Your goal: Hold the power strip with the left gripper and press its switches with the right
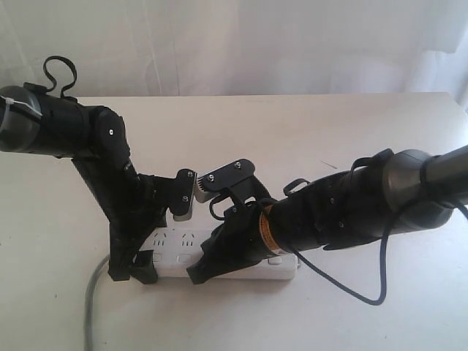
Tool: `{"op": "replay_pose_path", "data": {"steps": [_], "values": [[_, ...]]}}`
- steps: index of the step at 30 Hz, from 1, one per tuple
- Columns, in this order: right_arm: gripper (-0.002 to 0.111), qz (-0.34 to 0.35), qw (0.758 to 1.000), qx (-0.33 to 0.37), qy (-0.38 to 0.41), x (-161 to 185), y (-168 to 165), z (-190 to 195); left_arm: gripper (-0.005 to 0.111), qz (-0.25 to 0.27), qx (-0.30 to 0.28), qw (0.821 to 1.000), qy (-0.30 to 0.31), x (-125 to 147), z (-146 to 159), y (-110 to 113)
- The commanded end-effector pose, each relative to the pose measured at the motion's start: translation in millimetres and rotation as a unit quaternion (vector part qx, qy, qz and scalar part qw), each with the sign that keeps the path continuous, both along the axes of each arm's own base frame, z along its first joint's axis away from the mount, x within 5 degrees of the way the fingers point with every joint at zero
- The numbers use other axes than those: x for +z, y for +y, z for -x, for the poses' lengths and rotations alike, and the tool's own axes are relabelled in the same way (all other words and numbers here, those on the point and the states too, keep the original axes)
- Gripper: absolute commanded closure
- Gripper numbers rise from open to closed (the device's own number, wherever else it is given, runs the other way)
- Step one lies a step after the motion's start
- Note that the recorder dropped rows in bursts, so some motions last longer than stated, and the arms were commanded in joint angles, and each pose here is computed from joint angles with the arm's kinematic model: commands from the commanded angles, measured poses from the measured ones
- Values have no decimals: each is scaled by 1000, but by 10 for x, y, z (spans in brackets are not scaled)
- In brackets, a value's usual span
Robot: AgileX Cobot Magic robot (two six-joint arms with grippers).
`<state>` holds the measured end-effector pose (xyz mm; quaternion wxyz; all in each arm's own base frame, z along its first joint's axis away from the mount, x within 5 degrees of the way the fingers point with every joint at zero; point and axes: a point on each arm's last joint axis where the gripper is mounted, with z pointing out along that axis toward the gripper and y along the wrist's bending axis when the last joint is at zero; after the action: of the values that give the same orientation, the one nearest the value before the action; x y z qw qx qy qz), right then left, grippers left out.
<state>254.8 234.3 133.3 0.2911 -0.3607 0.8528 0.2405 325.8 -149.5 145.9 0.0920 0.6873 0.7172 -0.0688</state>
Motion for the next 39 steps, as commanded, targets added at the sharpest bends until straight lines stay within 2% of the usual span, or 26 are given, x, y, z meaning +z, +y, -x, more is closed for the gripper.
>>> {"op": "replay_pose_path", "data": {"steps": [1, 11, 17, 21, 25, 39], "values": [[108, 20, 1000, 8, 11, -106, -51, 75, 107, -22, -1, 998, 61, -136, 113, 35], [108, 32, 999, 8, 27, -188, -114, 155, 107, -27, -5, 998, 60, -137, 112, 43], [108, 3, 999, 28, 41, -166, -69, 199, 107, -27, 4, 998, 58, -138, 106, 42], [108, 22, 999, 12, 33, -184, -101, 170, 107, -27, 8, 998, 60, -138, 108, 43], [108, 6, 999, 16, 44, -171, -78, 189, 107, -24, 40, 998, 52, -138, 82, 37], [108, 6, 999, 12, 49, -180, -85, 199, 107, -25, 79, 995, 49, -140, 61, 40]]}}
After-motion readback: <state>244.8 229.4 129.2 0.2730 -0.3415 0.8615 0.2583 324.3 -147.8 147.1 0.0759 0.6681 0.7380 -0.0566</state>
